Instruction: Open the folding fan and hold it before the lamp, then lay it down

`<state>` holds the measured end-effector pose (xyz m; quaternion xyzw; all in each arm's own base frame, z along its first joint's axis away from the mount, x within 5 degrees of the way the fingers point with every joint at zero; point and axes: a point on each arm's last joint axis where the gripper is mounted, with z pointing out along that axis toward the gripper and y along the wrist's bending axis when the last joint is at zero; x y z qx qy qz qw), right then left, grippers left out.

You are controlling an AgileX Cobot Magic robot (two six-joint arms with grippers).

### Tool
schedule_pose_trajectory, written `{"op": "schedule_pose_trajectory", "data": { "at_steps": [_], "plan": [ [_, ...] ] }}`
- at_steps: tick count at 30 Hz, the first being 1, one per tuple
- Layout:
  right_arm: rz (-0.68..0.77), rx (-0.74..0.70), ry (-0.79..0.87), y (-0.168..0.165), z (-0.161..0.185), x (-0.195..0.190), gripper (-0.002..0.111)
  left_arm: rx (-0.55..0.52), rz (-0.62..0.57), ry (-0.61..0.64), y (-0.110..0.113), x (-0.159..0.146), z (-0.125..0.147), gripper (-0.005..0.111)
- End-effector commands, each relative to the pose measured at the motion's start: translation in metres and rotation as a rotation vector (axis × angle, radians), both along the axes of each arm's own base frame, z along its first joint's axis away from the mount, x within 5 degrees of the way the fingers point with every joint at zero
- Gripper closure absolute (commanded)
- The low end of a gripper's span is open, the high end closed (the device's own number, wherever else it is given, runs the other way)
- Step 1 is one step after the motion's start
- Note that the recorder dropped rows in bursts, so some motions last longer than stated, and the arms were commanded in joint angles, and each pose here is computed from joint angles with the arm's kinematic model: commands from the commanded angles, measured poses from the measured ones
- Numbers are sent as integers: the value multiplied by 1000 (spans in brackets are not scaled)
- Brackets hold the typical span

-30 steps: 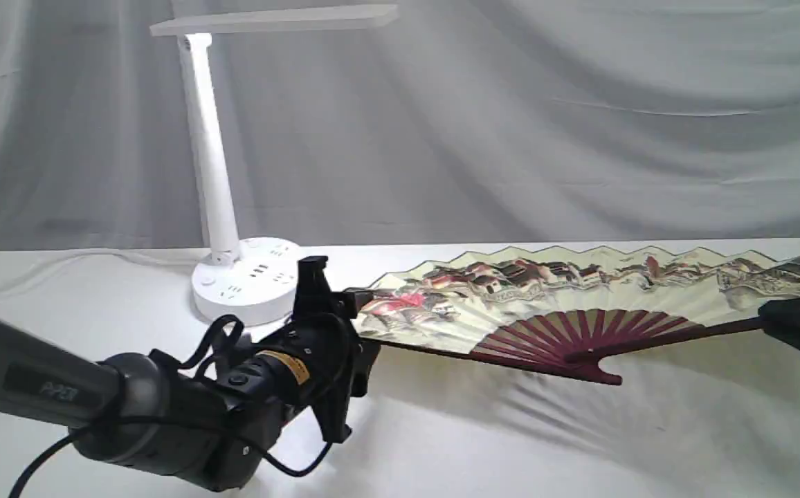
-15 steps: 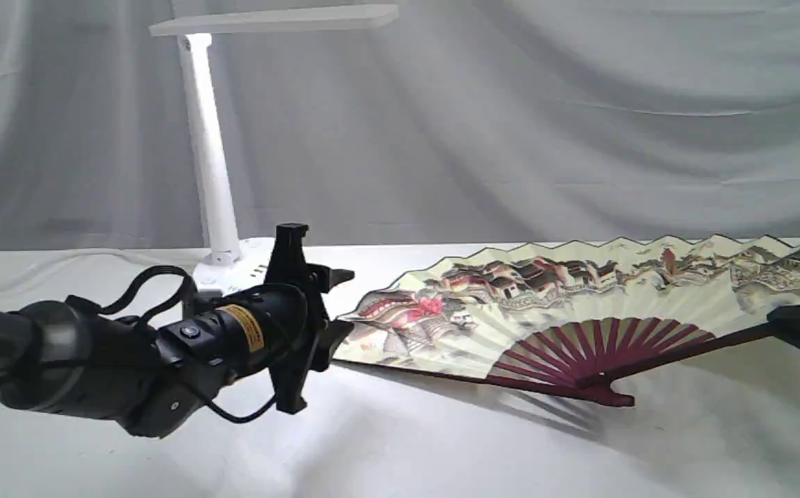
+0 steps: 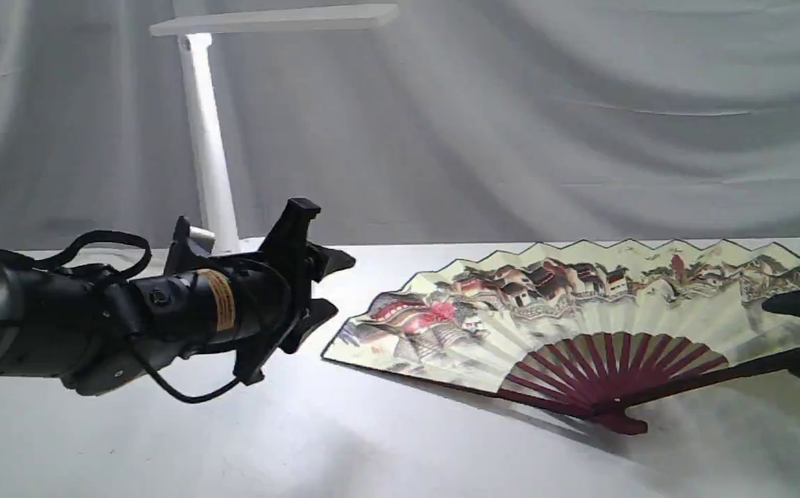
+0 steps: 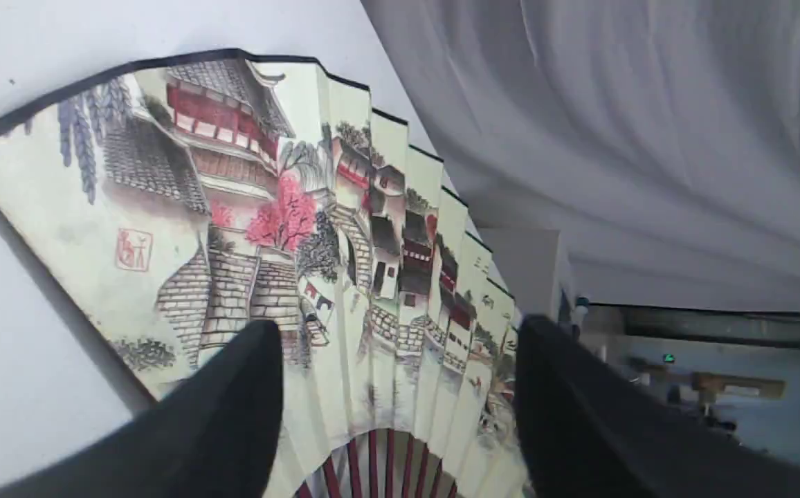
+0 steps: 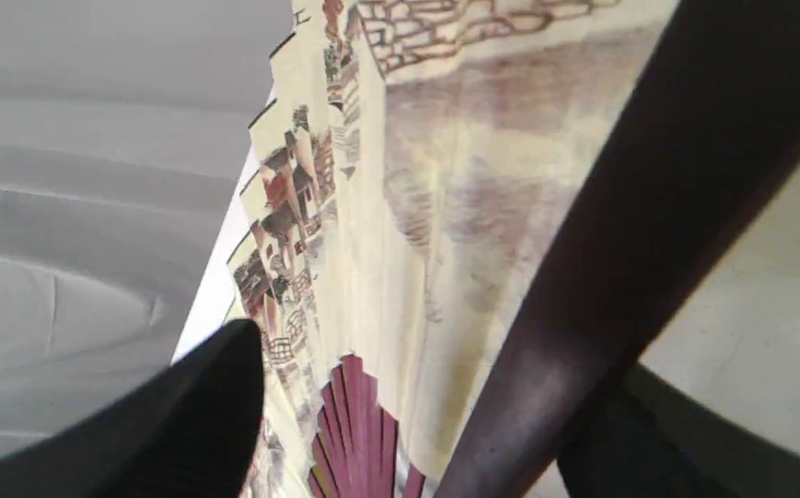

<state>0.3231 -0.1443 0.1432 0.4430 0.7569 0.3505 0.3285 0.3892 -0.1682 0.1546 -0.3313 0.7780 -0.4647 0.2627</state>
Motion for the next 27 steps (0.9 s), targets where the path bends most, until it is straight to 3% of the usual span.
{"op": "schedule_pose_trajectory", "data": {
  "at_steps": [1, 7, 14, 17, 22, 27],
  "plan": [
    [44, -34, 21, 0, -1, -2, 47, 40, -47, -31, -1, -1, 6, 56],
    [76, -33, 83, 1, -5, -7, 47, 47, -55, -34, -1, -1, 6, 56],
    [-97, -141, 173, -17, -12, -9, 47, 99, -146, -19, -4, -7, 3, 56],
    [-87, -165, 186, -20, -13, -12, 47, 108, -143, 15, -4, -8, 0, 56],
    [-19, -66, 216, -10, -14, -15, 48, 103, -123, 23, -3, -7, 0, 56],
    [84, 67, 174, 5, -8, -14, 48, 39, -1, 75, 2, -3, 0, 57]
  ]
}}
